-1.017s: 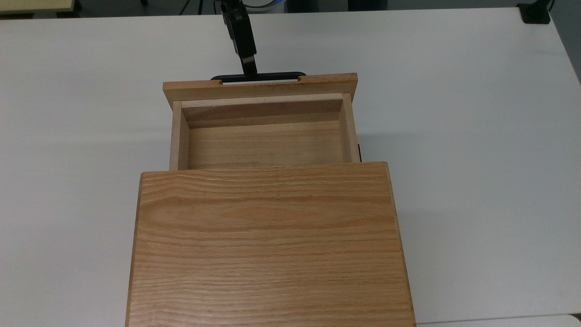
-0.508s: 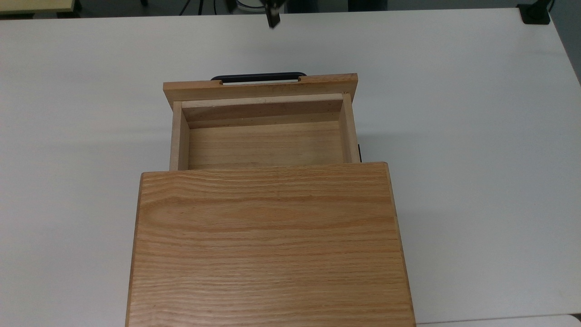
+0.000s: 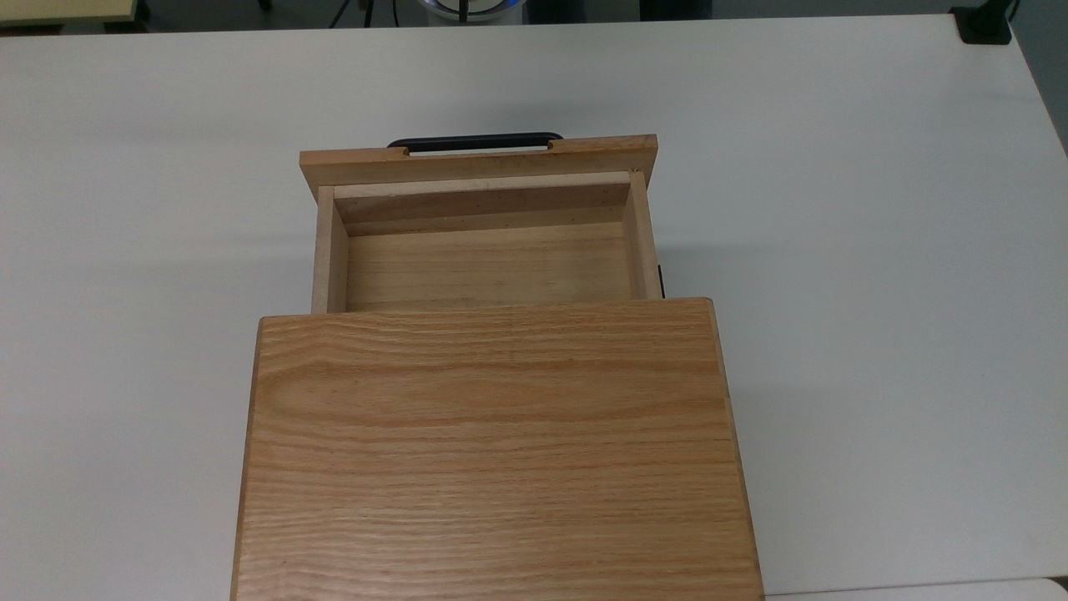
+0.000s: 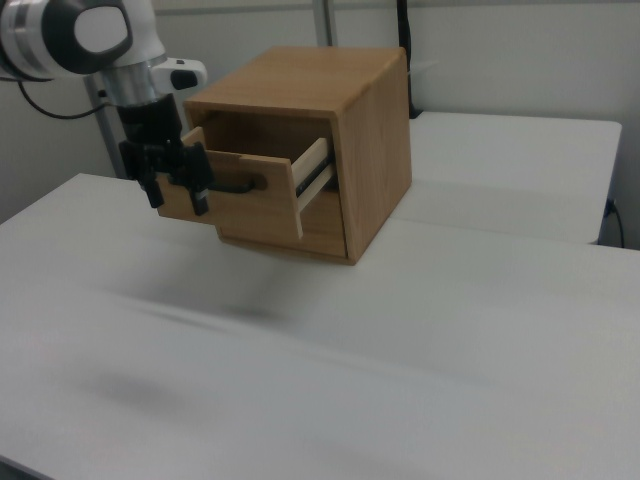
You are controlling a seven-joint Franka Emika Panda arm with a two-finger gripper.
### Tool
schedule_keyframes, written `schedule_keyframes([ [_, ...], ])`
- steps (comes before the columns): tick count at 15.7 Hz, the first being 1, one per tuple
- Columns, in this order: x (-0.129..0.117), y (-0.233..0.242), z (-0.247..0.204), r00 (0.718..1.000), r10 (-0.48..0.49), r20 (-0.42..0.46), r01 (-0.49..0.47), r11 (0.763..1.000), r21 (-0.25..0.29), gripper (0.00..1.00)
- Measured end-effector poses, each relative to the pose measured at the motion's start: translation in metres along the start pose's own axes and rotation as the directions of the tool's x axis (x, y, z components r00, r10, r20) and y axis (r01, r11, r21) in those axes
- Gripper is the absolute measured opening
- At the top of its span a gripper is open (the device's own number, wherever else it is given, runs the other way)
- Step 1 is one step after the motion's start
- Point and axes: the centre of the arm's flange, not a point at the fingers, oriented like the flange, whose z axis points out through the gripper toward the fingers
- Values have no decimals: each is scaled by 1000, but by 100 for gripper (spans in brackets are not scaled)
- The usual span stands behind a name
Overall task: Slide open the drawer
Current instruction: 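Release the handle and raise the gripper away from the drawer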
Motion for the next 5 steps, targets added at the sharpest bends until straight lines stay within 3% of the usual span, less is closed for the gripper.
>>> schedule_keyframes([
  [5,28,14,10,1000,16,12,-16,1000,0,100],
])
